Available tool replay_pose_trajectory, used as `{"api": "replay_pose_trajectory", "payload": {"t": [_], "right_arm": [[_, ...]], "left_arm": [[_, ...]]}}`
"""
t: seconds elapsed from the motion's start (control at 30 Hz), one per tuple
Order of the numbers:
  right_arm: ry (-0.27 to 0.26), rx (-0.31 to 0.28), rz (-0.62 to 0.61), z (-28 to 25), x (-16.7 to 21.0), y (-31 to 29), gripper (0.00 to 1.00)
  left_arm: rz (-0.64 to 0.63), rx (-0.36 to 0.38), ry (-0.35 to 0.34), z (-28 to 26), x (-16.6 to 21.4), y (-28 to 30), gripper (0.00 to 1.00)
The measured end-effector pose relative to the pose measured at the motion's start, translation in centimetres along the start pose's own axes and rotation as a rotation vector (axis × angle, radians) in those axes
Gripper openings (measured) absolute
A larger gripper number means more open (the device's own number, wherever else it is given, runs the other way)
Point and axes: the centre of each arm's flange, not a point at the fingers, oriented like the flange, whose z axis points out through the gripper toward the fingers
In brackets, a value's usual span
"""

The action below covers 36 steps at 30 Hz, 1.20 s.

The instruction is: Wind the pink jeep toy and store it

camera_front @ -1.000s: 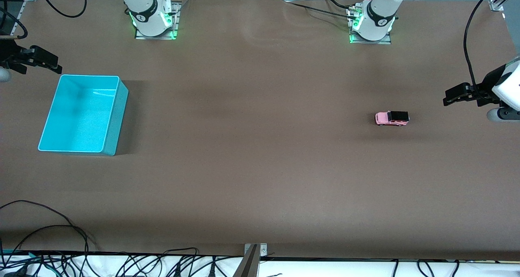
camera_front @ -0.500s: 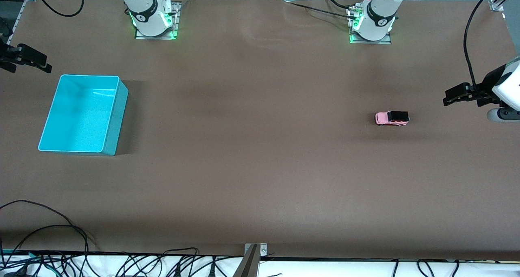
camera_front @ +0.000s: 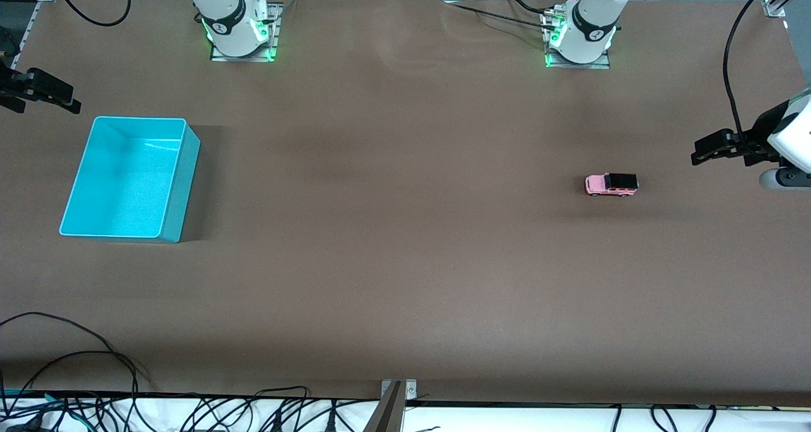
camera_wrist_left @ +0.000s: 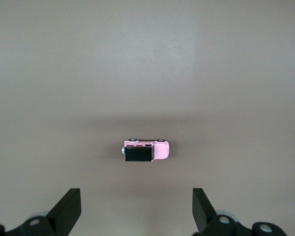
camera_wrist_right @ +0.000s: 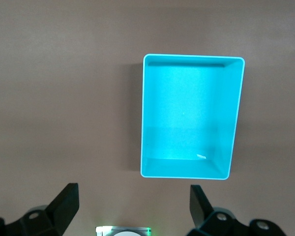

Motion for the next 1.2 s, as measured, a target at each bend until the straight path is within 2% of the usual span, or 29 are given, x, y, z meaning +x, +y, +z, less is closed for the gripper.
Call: {"api": "replay_pose_trajectory", "payload": {"t": [0.83,1.0,1.07,1.1,1.2], "right_arm": [[-0.001,0.000,-0.001,0.01,-0.01,-0.01,1.00],[-0.001,0.000,-0.001,0.01,-0.01,-0.01,1.00],[-0.001,0.000,-0.001,0.01,-0.01,-0.01,1.00],[-0.001,0.000,-0.002,0.01,0.00,-0.02,1.00],[-0.001,0.000,-0.002,0.01,0.00,-0.03,1.00]], "left_arm": [[-0.012,0.000,0.000,0.01,0.00,-0.08,1.00],[-0.095,0.000,0.000,0.02,0.00,-0.27,1.00],[-0.156,0.000,-0.001,0.04,0.01,-0.29,1.00],[-0.229,0.000,-0.001,0.07,0.02,-0.28,1.00],[-0.284,0.000,-0.002,0.12,0.05,-0.28,1.00]]}}
